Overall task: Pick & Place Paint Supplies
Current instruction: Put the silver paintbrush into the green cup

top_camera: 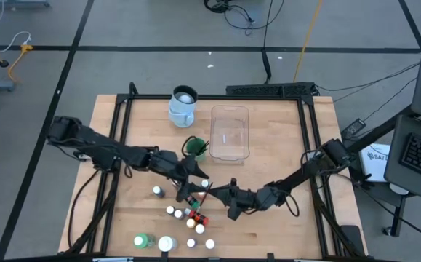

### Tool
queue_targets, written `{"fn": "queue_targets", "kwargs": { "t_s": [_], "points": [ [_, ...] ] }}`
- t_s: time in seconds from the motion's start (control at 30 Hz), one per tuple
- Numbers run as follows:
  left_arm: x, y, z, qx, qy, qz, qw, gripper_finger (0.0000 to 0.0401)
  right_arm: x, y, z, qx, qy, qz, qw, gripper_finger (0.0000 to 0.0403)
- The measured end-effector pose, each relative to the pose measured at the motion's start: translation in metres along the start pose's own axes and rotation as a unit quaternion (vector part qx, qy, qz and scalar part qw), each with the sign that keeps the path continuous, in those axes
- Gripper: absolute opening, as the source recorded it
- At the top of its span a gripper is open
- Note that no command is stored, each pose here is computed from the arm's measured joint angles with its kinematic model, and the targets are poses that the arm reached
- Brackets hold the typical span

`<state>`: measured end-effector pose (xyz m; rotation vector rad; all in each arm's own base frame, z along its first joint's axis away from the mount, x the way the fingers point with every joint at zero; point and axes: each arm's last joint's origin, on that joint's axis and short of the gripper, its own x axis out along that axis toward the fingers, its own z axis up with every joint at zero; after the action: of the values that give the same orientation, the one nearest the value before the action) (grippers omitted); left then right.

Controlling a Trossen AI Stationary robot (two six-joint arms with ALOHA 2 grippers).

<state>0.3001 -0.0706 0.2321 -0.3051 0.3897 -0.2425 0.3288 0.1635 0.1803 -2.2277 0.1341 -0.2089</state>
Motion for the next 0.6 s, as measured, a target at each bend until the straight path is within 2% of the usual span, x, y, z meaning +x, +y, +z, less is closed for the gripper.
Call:
{"fn": "queue_targets", "kwargs": {
  "t_s": [0.6],
  "points": [
    [0.0039,-0.0002,-0.0037,-0.009,0.021,-0.034,0.999,0.0257,0.0047,0.0056,-0.0022,-0.001,-0.021,-0.005,1.0,0.0]
  ]
}}
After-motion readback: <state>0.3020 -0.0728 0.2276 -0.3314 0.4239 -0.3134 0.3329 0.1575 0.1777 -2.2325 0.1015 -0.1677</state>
